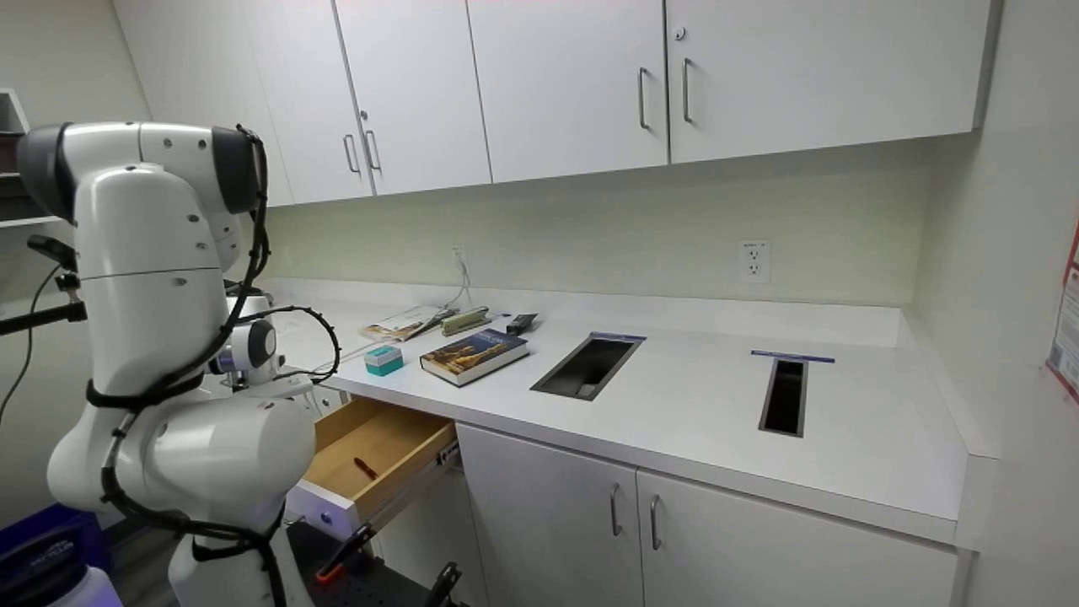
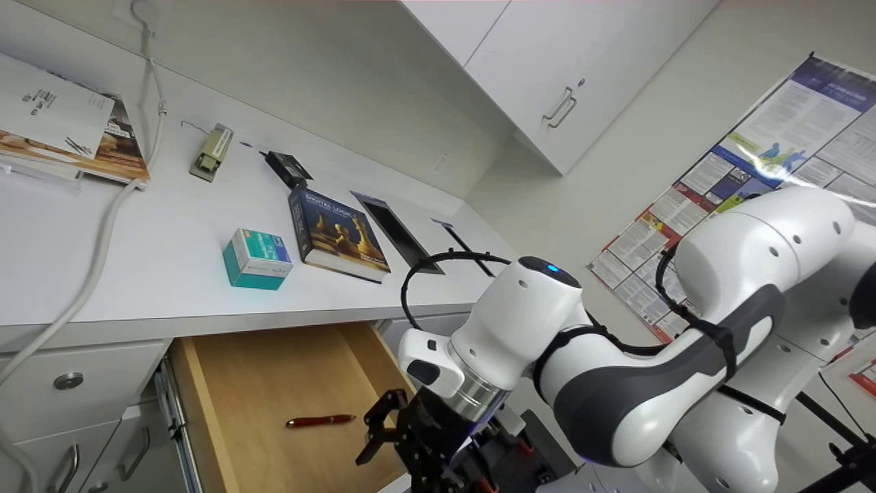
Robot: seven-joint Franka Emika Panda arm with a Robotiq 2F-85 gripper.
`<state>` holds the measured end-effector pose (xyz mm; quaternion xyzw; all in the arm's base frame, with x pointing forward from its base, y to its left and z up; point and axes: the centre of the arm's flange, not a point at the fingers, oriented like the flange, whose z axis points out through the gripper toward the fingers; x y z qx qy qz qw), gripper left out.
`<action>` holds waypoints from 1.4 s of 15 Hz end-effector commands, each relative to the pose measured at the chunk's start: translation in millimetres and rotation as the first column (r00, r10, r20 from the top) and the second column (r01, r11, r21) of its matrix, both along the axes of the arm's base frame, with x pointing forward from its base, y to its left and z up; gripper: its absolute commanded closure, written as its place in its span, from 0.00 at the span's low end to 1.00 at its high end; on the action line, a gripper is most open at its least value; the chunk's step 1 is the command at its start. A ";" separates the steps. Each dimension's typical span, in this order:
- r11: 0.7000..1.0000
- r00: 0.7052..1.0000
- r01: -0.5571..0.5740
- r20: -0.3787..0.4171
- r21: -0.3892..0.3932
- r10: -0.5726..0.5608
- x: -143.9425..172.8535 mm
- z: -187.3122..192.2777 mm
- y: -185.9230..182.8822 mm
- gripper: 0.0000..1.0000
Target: Close the open drawer
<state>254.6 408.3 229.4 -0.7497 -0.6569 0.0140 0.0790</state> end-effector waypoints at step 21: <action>0.990 0.996 -0.017 0.087 -0.140 0.030 23.1 -31.4 24.4 0.94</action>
